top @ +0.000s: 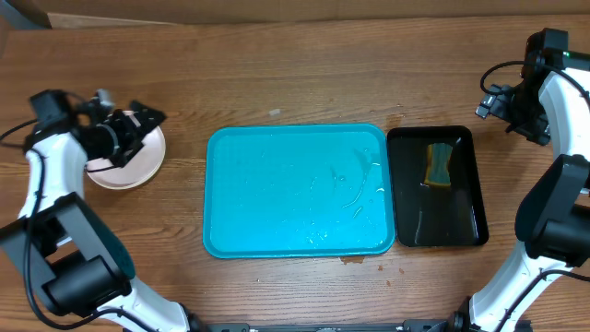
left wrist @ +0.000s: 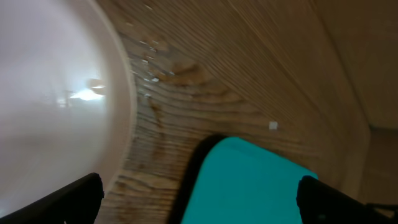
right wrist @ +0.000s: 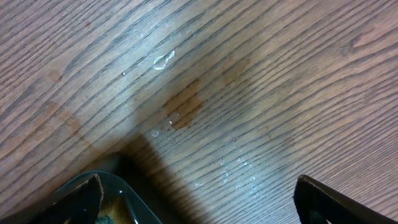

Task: Clean dirty plates on tray and stack at the side

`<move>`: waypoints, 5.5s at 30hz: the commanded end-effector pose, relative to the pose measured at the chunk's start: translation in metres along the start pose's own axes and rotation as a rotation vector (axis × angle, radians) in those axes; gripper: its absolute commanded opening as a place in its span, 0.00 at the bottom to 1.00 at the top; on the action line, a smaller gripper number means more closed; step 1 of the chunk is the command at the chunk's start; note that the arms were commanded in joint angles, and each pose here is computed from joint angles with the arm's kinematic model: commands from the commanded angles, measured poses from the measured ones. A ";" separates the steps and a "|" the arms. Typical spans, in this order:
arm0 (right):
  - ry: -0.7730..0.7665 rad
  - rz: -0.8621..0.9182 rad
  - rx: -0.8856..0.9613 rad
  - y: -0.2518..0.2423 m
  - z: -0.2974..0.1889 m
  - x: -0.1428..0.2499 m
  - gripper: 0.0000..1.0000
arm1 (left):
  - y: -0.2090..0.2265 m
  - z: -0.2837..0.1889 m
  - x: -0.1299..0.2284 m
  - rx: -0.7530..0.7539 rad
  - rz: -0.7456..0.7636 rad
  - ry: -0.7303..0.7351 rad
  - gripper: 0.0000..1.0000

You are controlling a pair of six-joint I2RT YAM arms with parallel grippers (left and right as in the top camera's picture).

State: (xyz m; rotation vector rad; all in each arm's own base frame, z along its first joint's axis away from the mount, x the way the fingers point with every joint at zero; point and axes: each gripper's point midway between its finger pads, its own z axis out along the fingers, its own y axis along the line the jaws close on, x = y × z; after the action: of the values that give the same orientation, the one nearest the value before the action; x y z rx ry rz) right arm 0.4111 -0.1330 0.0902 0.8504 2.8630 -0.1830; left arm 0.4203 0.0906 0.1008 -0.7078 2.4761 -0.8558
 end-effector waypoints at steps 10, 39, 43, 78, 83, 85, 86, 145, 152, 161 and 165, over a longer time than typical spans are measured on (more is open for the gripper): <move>-0.053 0.008 -0.008 -0.002 -0.018 -0.009 1.00 | 0.011 0.029 0.013 -0.272 0.147 0.027 1.00; -0.054 0.007 -0.009 -0.001 -0.018 -0.009 1.00 | 0.018 0.028 0.011 -0.322 0.152 0.016 1.00; -0.100 0.000 -0.026 0.003 -0.039 -0.011 1.00 | 0.018 0.028 0.011 -0.322 0.152 0.016 1.00; -1.401 -0.150 -0.761 -0.083 -0.448 0.239 1.00 | 0.018 0.028 0.011 -0.322 0.152 0.016 1.00; -1.531 -0.098 -0.793 -0.068 -0.420 0.225 1.00 | 0.018 0.028 0.011 -0.322 0.152 0.016 1.00; -1.569 -0.111 -0.827 -0.055 -0.407 0.220 1.00 | 0.018 0.028 0.011 -0.322 0.152 0.016 1.00; -1.586 -0.121 -0.846 -0.048 -0.401 0.218 1.00 | 0.018 0.028 0.011 -0.322 0.153 0.016 1.00; -1.361 -0.592 -0.681 0.051 -0.128 0.223 1.00 | 0.018 0.028 0.011 -0.322 0.152 0.016 1.00; -1.347 -0.561 -0.705 0.051 -0.128 0.222 1.00 | 0.018 0.028 0.011 -0.322 0.152 0.017 1.00; -1.347 -0.562 -0.706 0.051 -0.128 0.222 1.00 | 0.018 0.028 0.011 -0.322 0.152 0.016 1.00; -1.347 -0.562 -0.706 0.051 -0.128 0.222 1.00 | 0.018 0.028 0.011 -0.322 0.152 0.016 1.00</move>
State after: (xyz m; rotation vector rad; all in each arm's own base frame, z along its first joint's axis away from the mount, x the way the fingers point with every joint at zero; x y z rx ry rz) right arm 0.2412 0.0482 0.1746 -0.2334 1.5704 0.1506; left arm 0.4211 0.0851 0.0725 -0.6341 2.6541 -0.4183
